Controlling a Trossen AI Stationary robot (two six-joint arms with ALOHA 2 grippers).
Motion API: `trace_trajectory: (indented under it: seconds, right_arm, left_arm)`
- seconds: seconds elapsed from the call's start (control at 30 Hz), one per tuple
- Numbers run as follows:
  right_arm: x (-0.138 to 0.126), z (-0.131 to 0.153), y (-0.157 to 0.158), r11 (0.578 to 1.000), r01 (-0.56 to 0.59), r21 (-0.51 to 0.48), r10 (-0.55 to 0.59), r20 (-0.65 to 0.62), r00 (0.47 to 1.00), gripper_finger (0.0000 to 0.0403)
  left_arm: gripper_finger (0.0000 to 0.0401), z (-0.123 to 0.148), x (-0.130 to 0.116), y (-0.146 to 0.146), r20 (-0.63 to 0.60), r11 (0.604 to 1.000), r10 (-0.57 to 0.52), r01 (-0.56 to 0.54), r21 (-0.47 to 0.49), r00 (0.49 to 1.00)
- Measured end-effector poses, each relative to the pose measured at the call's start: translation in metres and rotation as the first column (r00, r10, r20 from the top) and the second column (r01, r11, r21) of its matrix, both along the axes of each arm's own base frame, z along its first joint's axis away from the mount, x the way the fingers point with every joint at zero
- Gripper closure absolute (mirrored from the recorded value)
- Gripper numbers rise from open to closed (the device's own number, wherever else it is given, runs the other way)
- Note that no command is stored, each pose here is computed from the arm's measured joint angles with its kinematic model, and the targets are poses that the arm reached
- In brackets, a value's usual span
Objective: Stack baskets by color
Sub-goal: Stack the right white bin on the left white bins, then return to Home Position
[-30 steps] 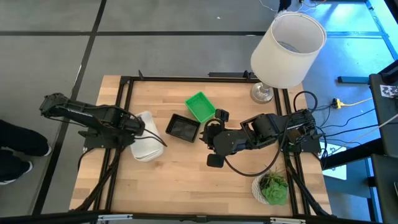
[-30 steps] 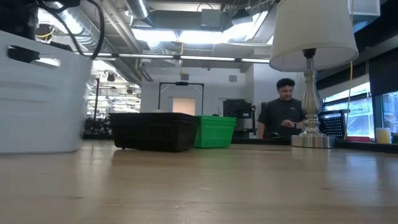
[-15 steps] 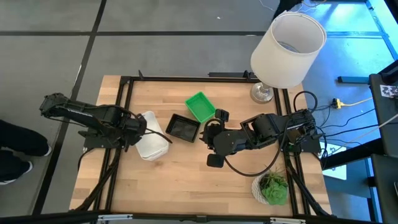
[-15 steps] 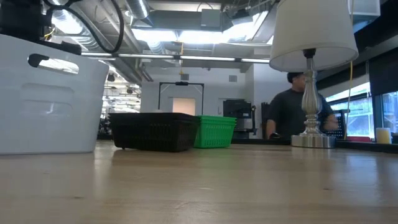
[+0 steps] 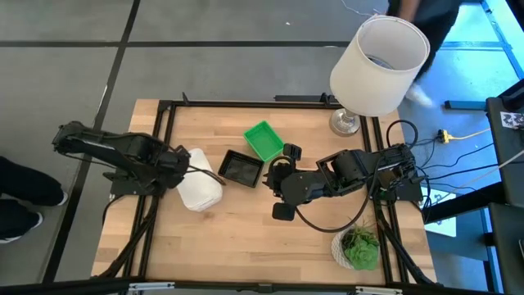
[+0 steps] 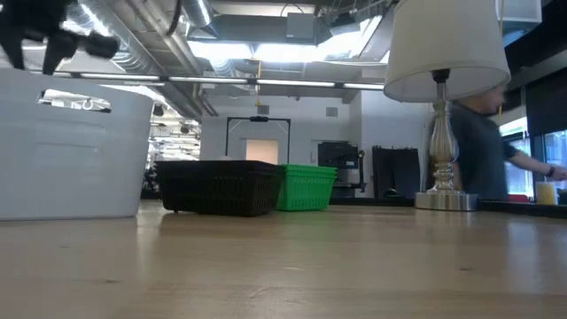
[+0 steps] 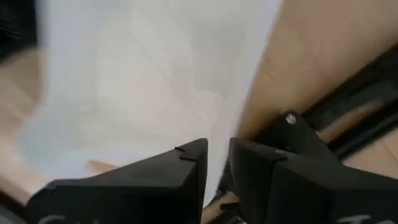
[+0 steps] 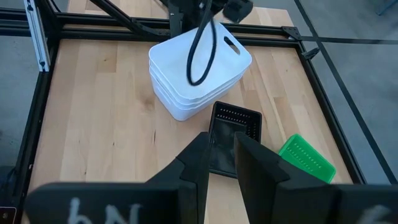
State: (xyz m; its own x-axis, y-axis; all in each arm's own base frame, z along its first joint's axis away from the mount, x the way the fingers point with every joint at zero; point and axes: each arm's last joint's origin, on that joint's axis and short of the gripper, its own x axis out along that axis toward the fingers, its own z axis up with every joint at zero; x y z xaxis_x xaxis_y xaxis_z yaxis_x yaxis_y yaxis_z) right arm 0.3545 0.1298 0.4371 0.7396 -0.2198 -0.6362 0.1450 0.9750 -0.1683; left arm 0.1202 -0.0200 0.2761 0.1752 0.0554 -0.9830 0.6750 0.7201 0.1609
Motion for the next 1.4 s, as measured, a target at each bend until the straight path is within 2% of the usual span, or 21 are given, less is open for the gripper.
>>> trace_trajectory:
  seconds: [0.13,0.2,0.3,0.37,0.47,0.67,0.7,0.8,0.87,0.97,1.1,1.23,1.4]
  right_arm:
    - [0.0,0.0,0.0,1.0,0.0,0.0,0.0,0.0,1.0,0.0328]
    - [0.0,0.0,0.0,1.0,0.0,0.0,0.0,0.0,1.0,0.0328]
    - [0.0,0.0,0.0,1.0,0.001,0.0,-0.001,0.0,1.0,0.0328]
    - [0.0,0.0,0.0,1.0,0.005,0.005,-0.005,0.002,1.0,0.0328]
    - [0.0,0.0,0.0,0.999,0.006,0.032,-0.006,0.001,1.0,0.0328]
    - [0.0,-0.003,0.003,0.994,-0.074,0.074,0.078,-0.043,0.996,0.0328]
    - [0.0,-0.003,0.003,0.994,-0.075,0.074,0.078,-0.043,0.996,0.0328]
    - [0.0,-0.003,0.003,0.994,-0.081,0.067,0.084,-0.045,0.995,0.0337]
    - [-0.001,-0.003,0.003,0.994,-0.096,0.042,0.098,-0.05,0.994,0.0355]
    - [-0.001,-0.002,0.0,0.997,-0.081,0.002,0.081,-0.051,0.995,0.0392]
    - [-0.01,0.001,-0.005,0.997,-0.082,-0.001,0.081,-0.085,0.993,0.0394]
    - [-0.035,0.015,-0.012,0.997,-0.083,-0.002,0.082,-0.109,0.991,0.04]
    - [-0.072,0.034,-0.012,0.996,-0.088,0.031,0.091,-0.104,0.99,0.0401]
  left_arm:
    - [0.0346,0.028,0.002,-0.001,0.105,0.997,0.069,-0.065,-0.041,0.992]
    - [0.0345,0.041,0.007,-0.003,0.182,0.984,0.144,-0.121,-0.132,0.973]
    - [0.0343,0.048,0.017,-0.007,0.24,0.931,0.268,-0.186,-0.315,0.933]
    - [0.0344,0.05,0.02,-0.009,0.233,0.89,0.34,-0.231,-0.394,0.911]
    - [0.0347,0.051,0.021,-0.01,0.195,0.841,0.409,-0.286,-0.459,0.892]
    - [0.0347,0.051,0.022,-0.011,0.11,0.737,0.554,-0.425,-0.526,0.825]
    - [0.0347,0.052,0.022,-0.011,0.11,0.73,0.565,-0.434,-0.528,0.817]
    - [0.0349,0.052,0.023,-0.011,0.103,0.706,0.593,-0.454,-0.544,0.798]
    - [0.0358,0.053,0.025,-0.012,0.098,0.686,0.607,-0.457,-0.566,0.789]
    - [0.0388,0.057,0.024,-0.013,0.072,0.67,0.593,-0.442,-0.596,0.802]
    - [0.0396,0.072,0.022,-0.013,0.1,0.652,0.605,-0.42,-0.631,0.79]
    - [0.04,0.098,0.01,-0.009,0.195,0.653,0.616,-0.355,-0.669,0.763]
    - [0.04,0.124,-0.02,-0.003,0.339,0.656,0.653,-0.282,-0.701,0.677]
